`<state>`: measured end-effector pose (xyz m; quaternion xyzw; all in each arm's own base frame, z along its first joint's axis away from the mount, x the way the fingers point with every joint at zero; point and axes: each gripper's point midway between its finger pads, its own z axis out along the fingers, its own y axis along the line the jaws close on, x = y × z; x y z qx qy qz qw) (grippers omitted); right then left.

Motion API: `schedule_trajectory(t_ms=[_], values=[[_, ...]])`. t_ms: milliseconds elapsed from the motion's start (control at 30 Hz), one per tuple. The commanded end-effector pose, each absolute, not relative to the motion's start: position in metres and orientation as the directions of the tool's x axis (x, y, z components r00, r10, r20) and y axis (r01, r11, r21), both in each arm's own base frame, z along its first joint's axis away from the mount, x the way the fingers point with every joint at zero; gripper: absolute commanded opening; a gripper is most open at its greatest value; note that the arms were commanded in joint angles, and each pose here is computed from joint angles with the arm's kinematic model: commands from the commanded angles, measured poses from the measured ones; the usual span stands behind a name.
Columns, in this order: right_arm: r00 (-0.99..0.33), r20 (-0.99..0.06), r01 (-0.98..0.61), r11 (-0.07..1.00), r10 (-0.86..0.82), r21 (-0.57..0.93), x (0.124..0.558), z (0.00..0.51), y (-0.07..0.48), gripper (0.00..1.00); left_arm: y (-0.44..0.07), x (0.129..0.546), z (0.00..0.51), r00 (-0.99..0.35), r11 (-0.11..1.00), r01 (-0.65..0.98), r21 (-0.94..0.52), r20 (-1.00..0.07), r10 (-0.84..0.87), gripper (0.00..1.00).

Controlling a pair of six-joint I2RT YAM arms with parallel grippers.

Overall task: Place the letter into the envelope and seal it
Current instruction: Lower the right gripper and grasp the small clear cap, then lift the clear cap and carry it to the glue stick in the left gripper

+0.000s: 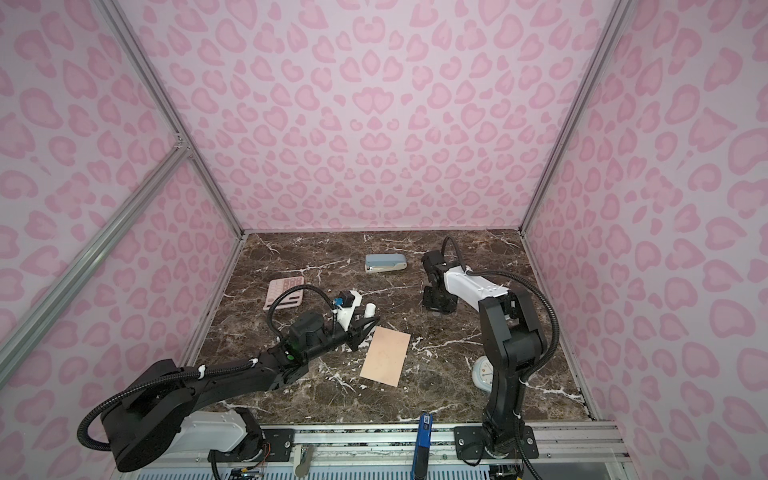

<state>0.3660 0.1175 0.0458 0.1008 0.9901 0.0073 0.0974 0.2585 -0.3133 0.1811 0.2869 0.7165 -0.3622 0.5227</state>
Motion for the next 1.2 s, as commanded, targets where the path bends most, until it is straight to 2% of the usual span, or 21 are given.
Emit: schedule_trajectory(t_ms=[0,367,633,900,1167], values=[[-0.963,-0.192,0.190,0.982,0.191,0.023,0.362,0.051,0.116,0.27,-0.316,0.259,0.193,-0.261,0.565,0.799,-0.208,-0.965,0.013,0.04],[-0.960,-0.239,0.139,0.989,0.147,0.049,0.350,0.082,0.129,0.27,-0.305,0.258,0.198,-0.240,0.598,0.782,-0.175,-0.970,0.029,0.04],[-0.950,-0.312,-0.014,0.996,0.013,0.087,0.331,0.128,0.159,0.27,-0.284,0.257,0.204,-0.212,0.657,0.743,-0.127,-0.976,0.051,0.04],[-0.911,-0.409,-0.156,0.964,-0.056,0.216,0.310,0.188,0.182,0.27,-0.272,0.252,0.202,-0.187,0.677,0.732,-0.084,-0.979,0.081,0.04],[-0.863,-0.494,-0.309,0.885,-0.106,0.349,0.274,0.242,0.198,0.26,-0.268,0.244,0.209,-0.108,0.652,0.759,0.001,-0.986,0.128,0.04]])
